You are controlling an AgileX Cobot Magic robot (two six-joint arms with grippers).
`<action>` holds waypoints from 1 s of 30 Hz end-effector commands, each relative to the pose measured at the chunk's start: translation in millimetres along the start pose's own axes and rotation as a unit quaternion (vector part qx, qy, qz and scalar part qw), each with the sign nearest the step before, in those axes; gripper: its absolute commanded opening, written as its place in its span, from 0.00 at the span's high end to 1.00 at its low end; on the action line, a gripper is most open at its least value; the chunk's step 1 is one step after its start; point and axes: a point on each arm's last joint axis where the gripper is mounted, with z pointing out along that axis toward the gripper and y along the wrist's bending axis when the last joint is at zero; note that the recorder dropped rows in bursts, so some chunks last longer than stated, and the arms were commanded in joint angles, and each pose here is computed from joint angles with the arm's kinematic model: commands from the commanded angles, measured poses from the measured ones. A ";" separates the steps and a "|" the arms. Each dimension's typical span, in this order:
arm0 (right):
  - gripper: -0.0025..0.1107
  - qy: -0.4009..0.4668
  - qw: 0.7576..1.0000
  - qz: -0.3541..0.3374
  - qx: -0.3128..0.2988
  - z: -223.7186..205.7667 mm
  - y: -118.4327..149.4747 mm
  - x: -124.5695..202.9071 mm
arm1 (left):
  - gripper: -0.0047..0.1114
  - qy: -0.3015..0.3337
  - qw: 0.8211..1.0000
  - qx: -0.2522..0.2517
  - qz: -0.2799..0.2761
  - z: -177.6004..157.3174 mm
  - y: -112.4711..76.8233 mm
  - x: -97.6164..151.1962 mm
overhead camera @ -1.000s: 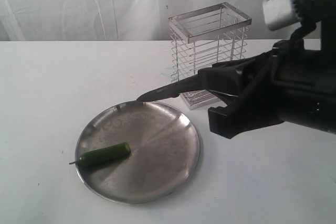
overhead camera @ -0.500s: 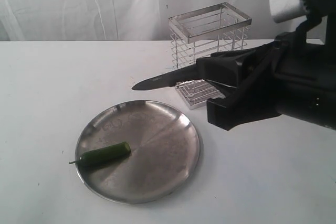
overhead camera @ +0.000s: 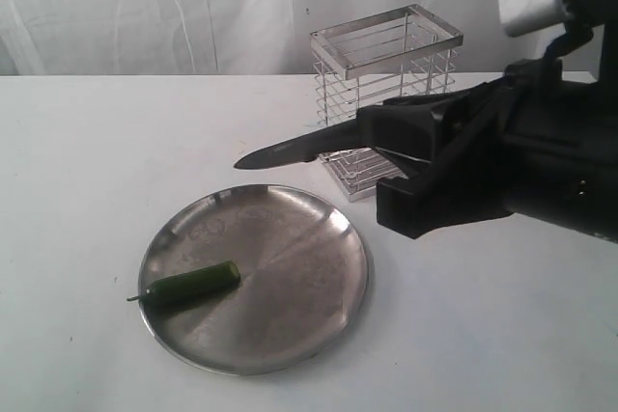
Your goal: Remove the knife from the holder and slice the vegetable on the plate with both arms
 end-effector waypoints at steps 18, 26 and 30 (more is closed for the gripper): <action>0.82 -0.066 0.997 -0.003 -0.045 13.4 21.1 -7.5 | 0.96 0.088 0.971 0.195 0.111 -14.4 -54.8 -57.4; 0.82 -0.089 0.995 -0.002 -0.050 10.6 24.4 -24.8 | 0.76 0.183 0.963 0.137 0.145 59.0 -70.0 -34.5; 0.82 -0.093 0.994 -0.002 -0.050 10.4 24.4 -26.1 | 0.74 0.183 0.956 0.171 0.155 99.8 -90.6 -5.2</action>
